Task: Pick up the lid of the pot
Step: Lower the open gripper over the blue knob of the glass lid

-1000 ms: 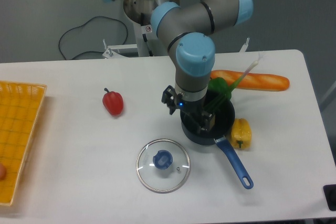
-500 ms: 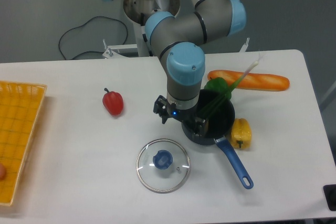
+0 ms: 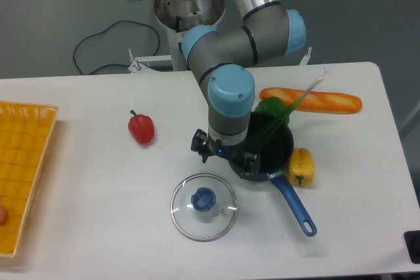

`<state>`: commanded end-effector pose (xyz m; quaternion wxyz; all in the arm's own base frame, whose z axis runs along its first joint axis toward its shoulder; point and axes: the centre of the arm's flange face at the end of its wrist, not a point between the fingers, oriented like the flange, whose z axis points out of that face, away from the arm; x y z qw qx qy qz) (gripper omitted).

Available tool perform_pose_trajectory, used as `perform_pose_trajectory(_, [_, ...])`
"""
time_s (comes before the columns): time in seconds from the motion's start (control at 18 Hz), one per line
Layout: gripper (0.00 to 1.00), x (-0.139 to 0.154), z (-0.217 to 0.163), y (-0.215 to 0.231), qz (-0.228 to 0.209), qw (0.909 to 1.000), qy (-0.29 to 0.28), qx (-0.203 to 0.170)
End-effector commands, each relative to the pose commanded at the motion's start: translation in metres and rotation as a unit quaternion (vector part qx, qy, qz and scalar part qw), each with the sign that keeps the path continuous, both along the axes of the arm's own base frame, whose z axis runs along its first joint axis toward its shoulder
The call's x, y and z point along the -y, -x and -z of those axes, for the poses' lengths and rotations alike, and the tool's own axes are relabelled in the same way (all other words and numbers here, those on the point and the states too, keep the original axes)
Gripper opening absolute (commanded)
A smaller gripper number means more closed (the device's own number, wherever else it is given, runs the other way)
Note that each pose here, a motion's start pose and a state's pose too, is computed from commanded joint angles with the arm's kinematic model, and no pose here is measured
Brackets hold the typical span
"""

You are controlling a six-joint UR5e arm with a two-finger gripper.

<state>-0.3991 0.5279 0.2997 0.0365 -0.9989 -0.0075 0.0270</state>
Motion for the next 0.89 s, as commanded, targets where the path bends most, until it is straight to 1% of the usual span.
perform_pose_trajectory(0.06, [1.0,-0.015,0.007,-0.004,0.03,0.9992,0.018,-0.018])
perform_pose_trajectory(0.11, [1.0,-0.027,0.013,-0.008,0.045,0.998,0.032,-0.029])
perform_pose_trajectory(0.17, [1.0,-0.032,0.018,-0.009,0.049,0.9977,0.037,-0.03])
perform_pose_trajectory(0.33, [1.0,-0.033,0.016,-0.009,0.058,0.9972,0.035,-0.031])
perform_pose_trajectory(0.5, [1.0,-0.032,0.025,-0.013,0.084,0.9954,0.04,-0.024])
perform_pose_trajectory(0.61, [1.0,-0.031,0.032,-0.016,0.084,0.9956,0.038,-0.014])
perform_pose_trajectory(0.78, [1.0,-0.034,0.044,-0.021,0.086,0.9959,0.025,0.011])
perform_pose_trajectory(0.89, [1.0,-0.033,0.05,-0.022,0.085,0.9959,0.026,0.019])
